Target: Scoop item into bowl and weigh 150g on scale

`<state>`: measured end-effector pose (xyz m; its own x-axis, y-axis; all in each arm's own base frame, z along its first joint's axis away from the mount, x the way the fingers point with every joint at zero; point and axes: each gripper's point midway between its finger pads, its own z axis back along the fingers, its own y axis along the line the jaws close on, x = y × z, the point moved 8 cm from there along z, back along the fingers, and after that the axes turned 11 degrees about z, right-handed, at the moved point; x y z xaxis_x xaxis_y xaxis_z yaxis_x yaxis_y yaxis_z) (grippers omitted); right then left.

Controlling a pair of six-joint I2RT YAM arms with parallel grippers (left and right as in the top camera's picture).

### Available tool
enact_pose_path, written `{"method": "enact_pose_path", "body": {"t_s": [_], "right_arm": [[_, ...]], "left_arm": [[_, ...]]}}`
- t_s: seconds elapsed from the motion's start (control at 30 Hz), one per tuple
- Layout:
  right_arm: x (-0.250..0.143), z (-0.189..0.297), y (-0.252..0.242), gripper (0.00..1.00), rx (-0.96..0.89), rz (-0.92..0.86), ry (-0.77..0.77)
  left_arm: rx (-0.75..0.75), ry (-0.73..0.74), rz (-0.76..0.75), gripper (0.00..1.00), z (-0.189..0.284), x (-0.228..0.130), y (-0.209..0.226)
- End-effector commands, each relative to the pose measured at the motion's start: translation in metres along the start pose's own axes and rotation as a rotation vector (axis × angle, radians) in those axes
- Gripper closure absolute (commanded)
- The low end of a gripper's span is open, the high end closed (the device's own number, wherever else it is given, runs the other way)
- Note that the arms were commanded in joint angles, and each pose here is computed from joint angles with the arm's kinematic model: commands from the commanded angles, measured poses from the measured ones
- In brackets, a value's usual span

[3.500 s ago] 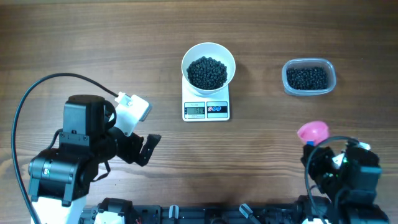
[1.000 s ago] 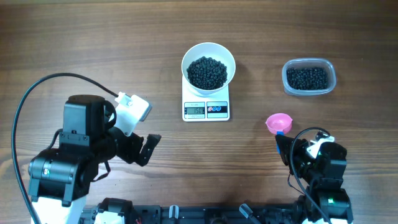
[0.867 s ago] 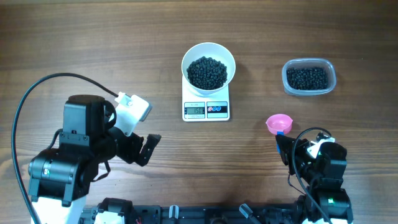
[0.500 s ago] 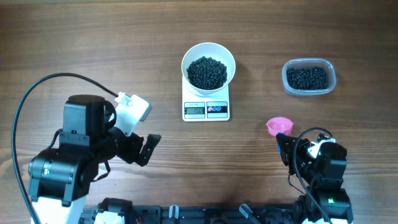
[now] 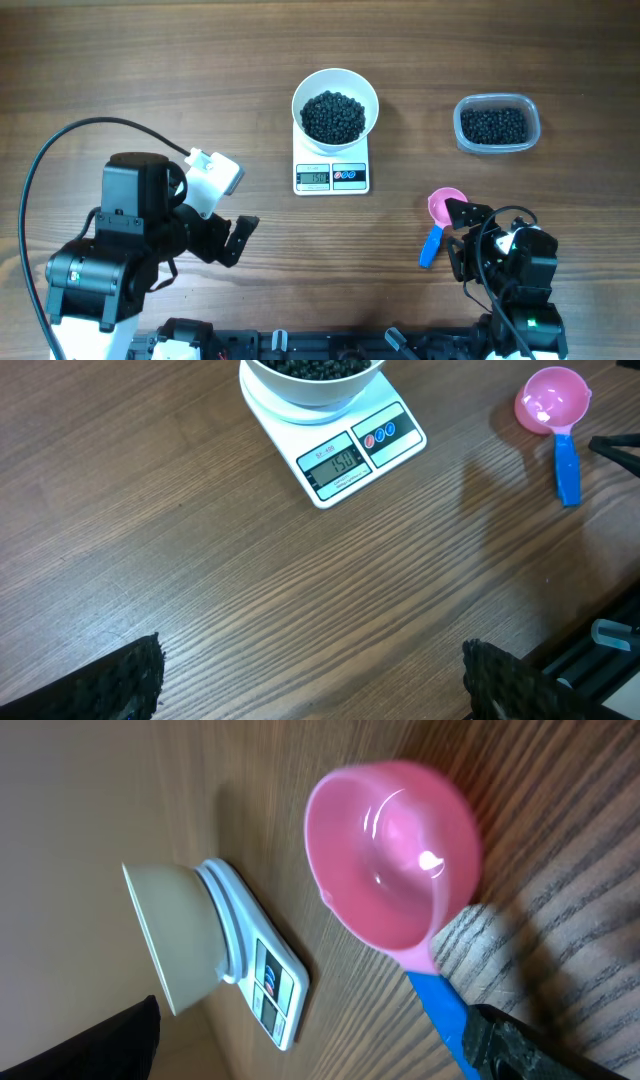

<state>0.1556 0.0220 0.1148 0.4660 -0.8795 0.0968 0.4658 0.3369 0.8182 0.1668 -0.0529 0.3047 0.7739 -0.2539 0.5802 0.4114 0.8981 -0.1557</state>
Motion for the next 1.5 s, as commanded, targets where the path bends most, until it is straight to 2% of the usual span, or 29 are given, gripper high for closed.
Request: {"method": "enact_pose_path", "body": {"t_s": [0.0,0.2,0.4,0.5,0.57,0.7,0.8,0.9,0.93,1.0,1.13,1.23,1.37,1.47], "right_arm": [[0.004,0.0,-0.003,0.0,-0.013,-0.087,-0.042],[0.01,0.004,0.016,0.0,0.068,-0.046,-0.073],[0.031,0.03,0.087,0.0,0.429,0.288,-0.266],[0.037,0.044,0.108,0.0,0.551,0.339,-0.368],[0.041,0.046,0.109,0.0,0.565,0.24,-0.387],[0.042,0.043,0.105,0.0,0.577,-0.013,-0.32],[0.039,0.03,0.084,0.0,0.459,-0.195,-0.248],[0.027,0.02,0.065,0.0,0.355,-0.473,-0.102],[0.026,0.018,0.06,0.0,0.322,-0.477,-0.1],[0.026,0.018,0.062,0.0,0.32,-0.315,-0.127],[0.032,0.028,0.083,0.0,0.403,0.223,-0.265],[0.036,0.034,0.093,0.0,0.395,0.609,-0.407],[0.038,0.041,0.103,0.0,0.37,1.006,-0.547],[0.039,0.043,0.107,0.0,0.341,1.186,-0.61]], "left_arm": [[0.009,-0.019,-0.02,0.0,0.004,0.003,0.001],[0.009,-0.019,-0.02,0.0,0.004,0.003,0.001],[0.009,-0.019,-0.02,0.0,0.004,0.003,0.001],[0.009,-0.019,-0.02,0.0,0.004,0.003,0.001],[0.009,-0.019,-0.02,0.0,0.004,0.003,0.001],[0.009,-0.019,-0.02,0.0,0.004,0.003,0.001],[0.009,-0.019,-0.019,0.0,0.004,0.003,0.001],[0.009,-0.019,-0.02,0.0,0.004,0.003,0.001],[0.009,-0.019,-0.02,0.0,0.004,0.003,0.001],[0.009,-0.019,-0.02,0.0,0.004,0.003,0.001],[0.009,-0.019,-0.02,0.0,0.004,0.003,0.001],[0.009,-0.019,-0.02,0.0,0.004,0.003,0.001],[0.009,-0.019,-0.02,0.0,0.004,0.003,0.001],[0.009,-0.019,-0.02,0.0,0.004,0.003,0.001]]}}
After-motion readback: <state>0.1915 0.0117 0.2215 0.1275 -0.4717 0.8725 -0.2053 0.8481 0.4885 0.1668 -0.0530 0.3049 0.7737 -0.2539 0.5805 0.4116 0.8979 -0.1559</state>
